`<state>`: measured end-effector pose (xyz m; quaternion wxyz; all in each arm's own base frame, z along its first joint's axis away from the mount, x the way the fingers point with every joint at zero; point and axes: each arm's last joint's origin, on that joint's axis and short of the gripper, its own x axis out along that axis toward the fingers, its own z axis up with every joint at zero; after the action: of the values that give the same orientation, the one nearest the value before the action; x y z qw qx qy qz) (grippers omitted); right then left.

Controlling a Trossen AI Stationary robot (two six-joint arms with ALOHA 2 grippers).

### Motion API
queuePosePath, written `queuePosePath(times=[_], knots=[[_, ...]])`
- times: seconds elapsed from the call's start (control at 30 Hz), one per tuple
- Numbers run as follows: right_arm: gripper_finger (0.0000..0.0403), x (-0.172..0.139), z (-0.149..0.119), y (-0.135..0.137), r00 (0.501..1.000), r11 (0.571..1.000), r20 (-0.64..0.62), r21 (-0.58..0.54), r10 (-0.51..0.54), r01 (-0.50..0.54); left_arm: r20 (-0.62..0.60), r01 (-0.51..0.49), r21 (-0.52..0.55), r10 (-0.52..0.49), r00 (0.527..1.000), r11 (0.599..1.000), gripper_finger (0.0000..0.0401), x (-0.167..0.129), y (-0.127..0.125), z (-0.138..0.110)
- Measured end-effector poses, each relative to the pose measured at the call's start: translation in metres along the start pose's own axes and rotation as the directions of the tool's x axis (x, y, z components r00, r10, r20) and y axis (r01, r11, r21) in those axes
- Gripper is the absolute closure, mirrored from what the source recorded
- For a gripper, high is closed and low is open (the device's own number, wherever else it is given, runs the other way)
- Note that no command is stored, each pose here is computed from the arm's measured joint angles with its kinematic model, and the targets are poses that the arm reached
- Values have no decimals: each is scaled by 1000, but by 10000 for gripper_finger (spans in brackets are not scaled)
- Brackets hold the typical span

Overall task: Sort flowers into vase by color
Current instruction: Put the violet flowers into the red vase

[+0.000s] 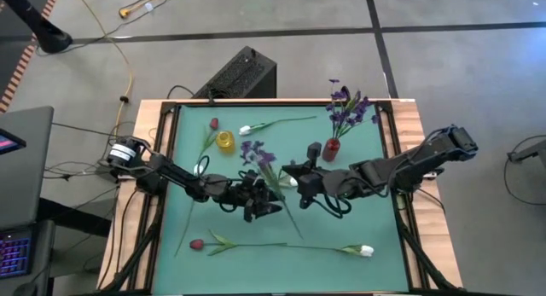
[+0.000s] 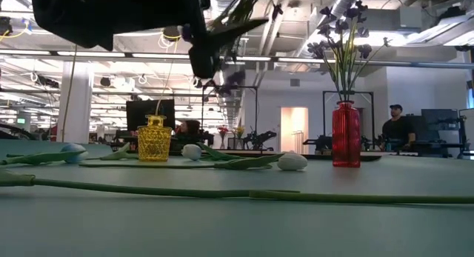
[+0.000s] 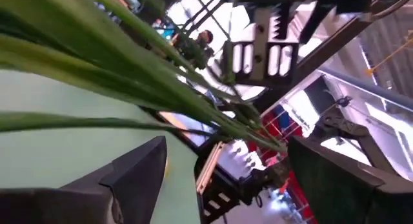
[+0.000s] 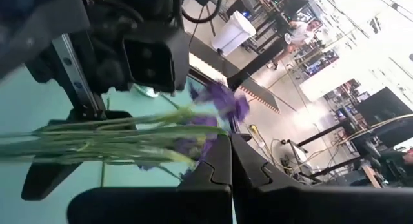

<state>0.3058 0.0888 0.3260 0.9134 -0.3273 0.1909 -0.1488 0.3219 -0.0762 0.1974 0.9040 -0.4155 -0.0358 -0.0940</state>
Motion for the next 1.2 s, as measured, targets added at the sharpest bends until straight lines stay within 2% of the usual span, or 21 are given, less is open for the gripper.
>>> queuePosePath(times=[0.47, 0.73, 0.97, 1.2], knots=[[384, 0, -1, 1, 1000, 998, -5, 55, 4, -3, 137, -115, 56, 106, 985, 992, 90, 0, 4, 6], [384, 0, -2, 2, 1000, 997, -16, 82, 14, -12, 154, -137, 105, 120, 981, 985, 95, 0, 6, 9], [382, 0, -4, 3, 999, 995, -36, 100, 25, -21, 144, -132, 117, 115, 983, 984, 161, 0, 12, 14], [353, 0, -4, 4, 998, 994, -26, 101, 51, -48, 82, -129, 132, 119, 989, 983, 277, 1, 17, 13]])
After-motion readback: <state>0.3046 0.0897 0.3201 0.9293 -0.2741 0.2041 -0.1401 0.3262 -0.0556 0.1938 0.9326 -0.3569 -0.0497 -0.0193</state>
